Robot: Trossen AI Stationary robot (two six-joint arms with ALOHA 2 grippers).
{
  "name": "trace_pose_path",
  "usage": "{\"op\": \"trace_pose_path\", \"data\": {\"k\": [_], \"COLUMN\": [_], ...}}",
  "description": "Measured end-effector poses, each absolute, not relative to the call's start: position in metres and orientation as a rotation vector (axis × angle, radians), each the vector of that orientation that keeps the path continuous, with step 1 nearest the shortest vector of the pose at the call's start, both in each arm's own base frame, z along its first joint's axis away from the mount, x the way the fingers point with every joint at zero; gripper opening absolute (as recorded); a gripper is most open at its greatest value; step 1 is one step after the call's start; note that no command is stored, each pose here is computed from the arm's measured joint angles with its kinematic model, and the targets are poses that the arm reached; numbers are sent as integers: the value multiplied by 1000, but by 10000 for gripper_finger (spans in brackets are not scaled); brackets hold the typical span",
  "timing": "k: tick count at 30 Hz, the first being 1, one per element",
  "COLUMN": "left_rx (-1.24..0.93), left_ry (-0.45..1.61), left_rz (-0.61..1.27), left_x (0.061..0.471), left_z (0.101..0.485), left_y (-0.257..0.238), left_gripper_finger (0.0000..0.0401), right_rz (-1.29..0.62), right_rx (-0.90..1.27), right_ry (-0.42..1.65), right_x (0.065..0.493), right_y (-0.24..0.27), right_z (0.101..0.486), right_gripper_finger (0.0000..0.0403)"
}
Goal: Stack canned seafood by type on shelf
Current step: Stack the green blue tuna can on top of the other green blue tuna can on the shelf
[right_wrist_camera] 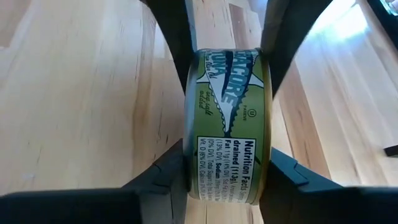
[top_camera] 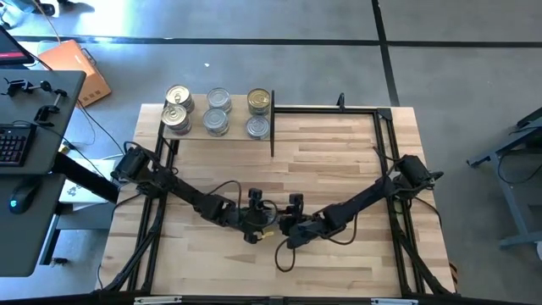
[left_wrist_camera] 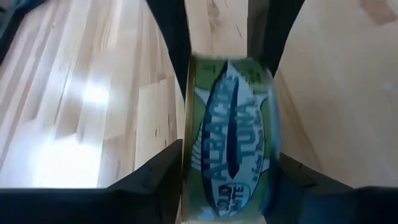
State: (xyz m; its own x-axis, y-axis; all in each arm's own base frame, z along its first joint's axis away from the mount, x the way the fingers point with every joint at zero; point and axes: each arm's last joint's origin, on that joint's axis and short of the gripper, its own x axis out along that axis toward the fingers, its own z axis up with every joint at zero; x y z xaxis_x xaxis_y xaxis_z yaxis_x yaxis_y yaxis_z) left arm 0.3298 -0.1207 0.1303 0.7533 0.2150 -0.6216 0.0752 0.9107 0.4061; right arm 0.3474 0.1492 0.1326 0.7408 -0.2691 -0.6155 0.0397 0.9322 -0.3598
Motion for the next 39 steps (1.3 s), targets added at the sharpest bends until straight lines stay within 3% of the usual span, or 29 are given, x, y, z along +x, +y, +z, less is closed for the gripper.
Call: {"op": "trace_pose_path", "data": {"k": [11,26,28,34,39], "left_rx": [483,582,586,654,801], "left_ry": [639,631,646,749,811], "left_rz": [51,59,61,115,247], "left_x": [336,333,334,332,326], "left_z": [137,142,144,150,165], "left_y": [-123,-138,-138,-142,-153], "left_gripper_finger": [207,144,127,126,126], "right_rz": [-207,-205,-209,-252,-366], "right_rx": [-282,-265,-263,-225,-132], "right_ry": [733,740,740,791,851], "right_x": [350,349,349,341,322], "right_y": [140,141,142,136,132], "right_z": [132,132,132,138,153], "right_gripper_finger": [123,123,140,243,261]}}
